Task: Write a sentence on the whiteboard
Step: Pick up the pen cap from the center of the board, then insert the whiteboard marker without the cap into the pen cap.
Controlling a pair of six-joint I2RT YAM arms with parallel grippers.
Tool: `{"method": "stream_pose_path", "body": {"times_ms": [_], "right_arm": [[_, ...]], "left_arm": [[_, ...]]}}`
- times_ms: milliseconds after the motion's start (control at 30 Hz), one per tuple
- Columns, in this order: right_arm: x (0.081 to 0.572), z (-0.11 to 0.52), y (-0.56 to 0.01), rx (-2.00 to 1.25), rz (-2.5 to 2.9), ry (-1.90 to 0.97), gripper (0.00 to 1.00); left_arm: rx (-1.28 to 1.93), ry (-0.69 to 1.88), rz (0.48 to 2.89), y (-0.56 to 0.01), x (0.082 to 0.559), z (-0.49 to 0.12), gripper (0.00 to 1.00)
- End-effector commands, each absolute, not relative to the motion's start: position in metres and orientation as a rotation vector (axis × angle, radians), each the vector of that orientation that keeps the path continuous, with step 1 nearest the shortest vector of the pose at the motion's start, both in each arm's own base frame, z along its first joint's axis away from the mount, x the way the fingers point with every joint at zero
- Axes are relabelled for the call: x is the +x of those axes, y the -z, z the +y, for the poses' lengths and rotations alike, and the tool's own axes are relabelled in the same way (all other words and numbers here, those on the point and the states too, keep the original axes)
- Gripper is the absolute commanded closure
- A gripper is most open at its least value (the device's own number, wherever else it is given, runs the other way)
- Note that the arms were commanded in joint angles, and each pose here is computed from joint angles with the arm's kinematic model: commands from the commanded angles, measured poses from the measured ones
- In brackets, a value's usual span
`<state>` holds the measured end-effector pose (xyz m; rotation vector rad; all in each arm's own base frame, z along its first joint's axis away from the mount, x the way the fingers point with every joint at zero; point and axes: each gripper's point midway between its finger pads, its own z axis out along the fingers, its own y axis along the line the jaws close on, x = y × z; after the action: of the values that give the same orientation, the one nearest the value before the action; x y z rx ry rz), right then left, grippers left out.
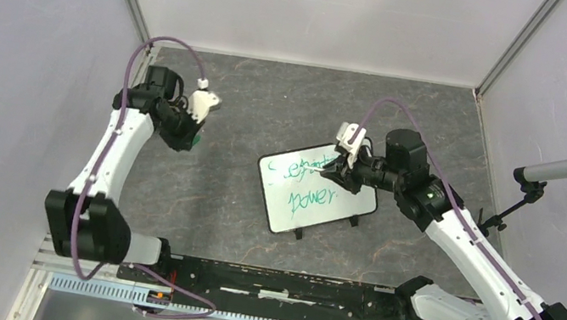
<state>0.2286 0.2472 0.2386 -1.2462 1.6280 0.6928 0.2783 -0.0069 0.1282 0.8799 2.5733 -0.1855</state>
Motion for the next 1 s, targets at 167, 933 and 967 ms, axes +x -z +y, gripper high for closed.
{"method": "stream_pose_path", "body": {"times_ms": [167,933,967], "right_arm": [[0.217,0.269,-0.280,-1.154,1.520,-0.960,1.00],[0.180,0.293,-0.278,-1.140,1.524,-1.345,1.00],[0.179,0.294,-0.277,-1.145,1.523,-1.351,1.00]], "left_arm": [[1.445,0.295,2.135,-0.245,0.218,-0.110,0.98],[1.765,0.461,1.895,-0.254,0.176,-0.217,0.98],[1.766,0.465,1.893,-0.255,0.176,-0.218,0.98]]}}
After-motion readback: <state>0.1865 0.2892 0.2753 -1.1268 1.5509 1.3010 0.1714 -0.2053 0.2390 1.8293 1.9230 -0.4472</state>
